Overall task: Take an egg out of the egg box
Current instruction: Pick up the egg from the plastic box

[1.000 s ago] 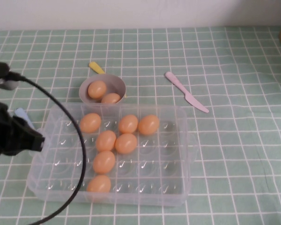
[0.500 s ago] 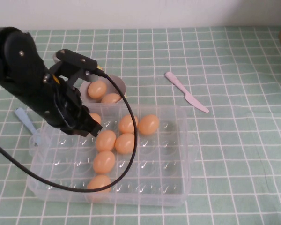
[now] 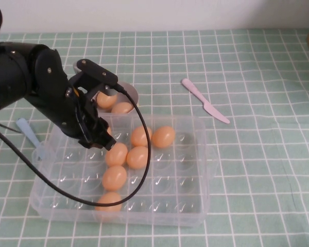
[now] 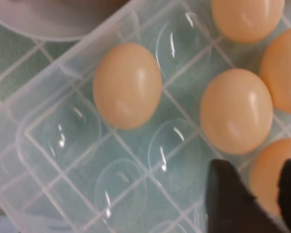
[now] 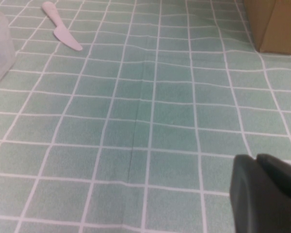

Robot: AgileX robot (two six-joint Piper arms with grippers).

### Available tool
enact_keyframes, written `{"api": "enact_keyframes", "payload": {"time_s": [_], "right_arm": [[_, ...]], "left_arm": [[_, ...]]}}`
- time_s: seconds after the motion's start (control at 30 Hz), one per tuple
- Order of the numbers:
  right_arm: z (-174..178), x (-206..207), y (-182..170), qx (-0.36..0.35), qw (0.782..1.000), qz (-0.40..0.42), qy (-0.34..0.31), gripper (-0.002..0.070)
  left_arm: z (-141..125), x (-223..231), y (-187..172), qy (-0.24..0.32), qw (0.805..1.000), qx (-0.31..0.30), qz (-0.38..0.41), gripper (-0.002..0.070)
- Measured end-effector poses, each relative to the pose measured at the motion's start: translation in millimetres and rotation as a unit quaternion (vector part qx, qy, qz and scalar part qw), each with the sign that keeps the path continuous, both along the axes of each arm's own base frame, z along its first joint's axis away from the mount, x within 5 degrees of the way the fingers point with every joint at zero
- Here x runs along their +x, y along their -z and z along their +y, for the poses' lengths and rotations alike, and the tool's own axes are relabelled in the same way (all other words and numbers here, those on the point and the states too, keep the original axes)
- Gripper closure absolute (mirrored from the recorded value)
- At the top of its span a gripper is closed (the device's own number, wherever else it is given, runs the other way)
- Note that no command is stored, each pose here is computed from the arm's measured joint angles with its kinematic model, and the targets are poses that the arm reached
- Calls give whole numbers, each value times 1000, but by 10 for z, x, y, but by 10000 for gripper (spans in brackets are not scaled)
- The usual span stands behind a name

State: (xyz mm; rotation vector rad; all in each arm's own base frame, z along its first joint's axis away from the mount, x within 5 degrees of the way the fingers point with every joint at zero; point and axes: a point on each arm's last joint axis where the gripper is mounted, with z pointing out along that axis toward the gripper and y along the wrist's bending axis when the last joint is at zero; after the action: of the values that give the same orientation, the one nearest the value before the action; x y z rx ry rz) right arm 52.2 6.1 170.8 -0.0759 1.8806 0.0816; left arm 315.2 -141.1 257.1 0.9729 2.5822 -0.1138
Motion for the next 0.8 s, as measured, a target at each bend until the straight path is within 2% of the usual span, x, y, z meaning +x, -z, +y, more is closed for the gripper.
{"api": "enact_keyframes", "payload": {"time_s": [0.1, 0.2, 0.4, 0.8], "right_arm": [[0, 0, 0, 0, 1000, 0, 0, 694], [0, 0, 0, 0, 1000, 0, 0, 694], [0, 0, 0, 0, 1000, 0, 0, 694], [0, 0, 0, 0, 1000, 0, 0, 694]], "left_arm": [[-34, 82, 71, -4, 1000, 0, 2, 313], [-68, 170, 152, -17, 1000, 1, 11, 228], [-90, 310, 164, -18, 1000, 17, -2, 195], [-81, 381, 261, -15, 999, 35, -6, 193]]}}
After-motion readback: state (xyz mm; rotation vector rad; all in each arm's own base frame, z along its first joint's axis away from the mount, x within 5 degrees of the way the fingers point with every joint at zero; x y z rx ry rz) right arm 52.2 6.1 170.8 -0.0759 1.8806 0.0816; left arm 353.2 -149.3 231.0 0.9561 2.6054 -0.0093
